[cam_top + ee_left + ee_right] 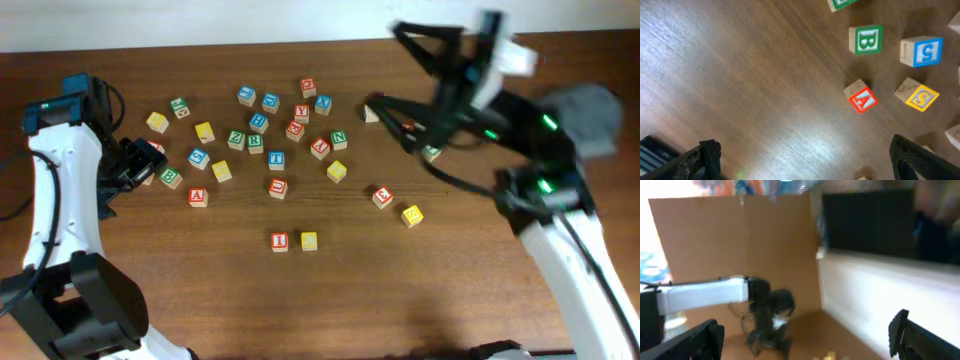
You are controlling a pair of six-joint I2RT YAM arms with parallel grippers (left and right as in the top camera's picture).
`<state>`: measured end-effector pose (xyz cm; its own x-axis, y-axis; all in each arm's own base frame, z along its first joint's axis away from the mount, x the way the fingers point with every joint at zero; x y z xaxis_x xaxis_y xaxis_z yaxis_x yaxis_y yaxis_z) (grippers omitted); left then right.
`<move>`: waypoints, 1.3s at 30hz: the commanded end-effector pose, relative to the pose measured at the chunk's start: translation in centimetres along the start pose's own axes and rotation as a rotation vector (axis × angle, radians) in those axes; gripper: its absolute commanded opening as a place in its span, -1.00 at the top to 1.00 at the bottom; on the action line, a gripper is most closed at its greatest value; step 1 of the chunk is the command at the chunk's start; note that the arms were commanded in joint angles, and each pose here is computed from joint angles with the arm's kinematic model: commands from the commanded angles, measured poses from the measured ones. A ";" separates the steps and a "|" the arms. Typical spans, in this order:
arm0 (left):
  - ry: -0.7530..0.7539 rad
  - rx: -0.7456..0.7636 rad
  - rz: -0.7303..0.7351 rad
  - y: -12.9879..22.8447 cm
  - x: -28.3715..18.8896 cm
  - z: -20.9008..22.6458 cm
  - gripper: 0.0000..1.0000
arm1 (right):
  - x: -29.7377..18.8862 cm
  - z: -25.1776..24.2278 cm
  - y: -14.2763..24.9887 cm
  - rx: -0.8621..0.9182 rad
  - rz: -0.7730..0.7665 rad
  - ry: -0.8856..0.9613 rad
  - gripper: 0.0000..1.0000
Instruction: Spell out ICRA
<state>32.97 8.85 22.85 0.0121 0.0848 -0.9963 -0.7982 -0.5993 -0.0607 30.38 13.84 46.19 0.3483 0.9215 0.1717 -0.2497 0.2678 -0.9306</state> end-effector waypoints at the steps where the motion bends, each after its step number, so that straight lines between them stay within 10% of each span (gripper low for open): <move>1: 0.002 -0.017 -0.024 0.0 -0.7 0.3 -0.98 | 6.0 -2.4 0.5 -0.055 0.045 0.121 -0.96; 11: 0.002 -0.017 -0.024 0.0 -0.7 0.3 -0.99 | 16.2 -11.7 11.2 0.151 0.521 0.540 -0.96; 17: 0.002 -0.017 -0.024 0.0 -0.7 0.3 -0.99 | 17.0 -10.4 16.3 0.397 0.711 0.230 -0.96; 22: 0.003 -0.017 -0.025 0.0 -0.7 0.3 -0.99 | 18.1 -12.1 20.0 0.588 0.644 0.755 -0.95; 27: 0.002 -0.017 -0.024 0.0 -0.7 0.3 -0.98 | 20.3 -12.1 27.9 0.395 0.638 1.130 -0.90; 31: 0.002 -0.017 -0.024 0.0 -0.7 0.3 -0.99 | 19.7 -14.2 30.7 0.417 0.642 1.215 -0.52; 39: 0.002 -0.017 -0.024 0.0 -0.7 0.3 -0.99 | 20.6 -15.8 34.1 0.449 0.696 1.123 -0.45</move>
<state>33.01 8.85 22.85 0.0145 0.0846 -0.9963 -0.7981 -0.5993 -0.0625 43.22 36.73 14.63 0.5328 0.2305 -0.8142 -0.8462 0.1436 -0.5131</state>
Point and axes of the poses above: each gripper's point midway between its finger pads, its own x axis out along the fingers, its own z axis along the line the jaws close on, y = z × x, the point moved 8 cm from there along -x, back along the fingers, and after that the axes turned 11 degrees about x, right-handed, at the moved point
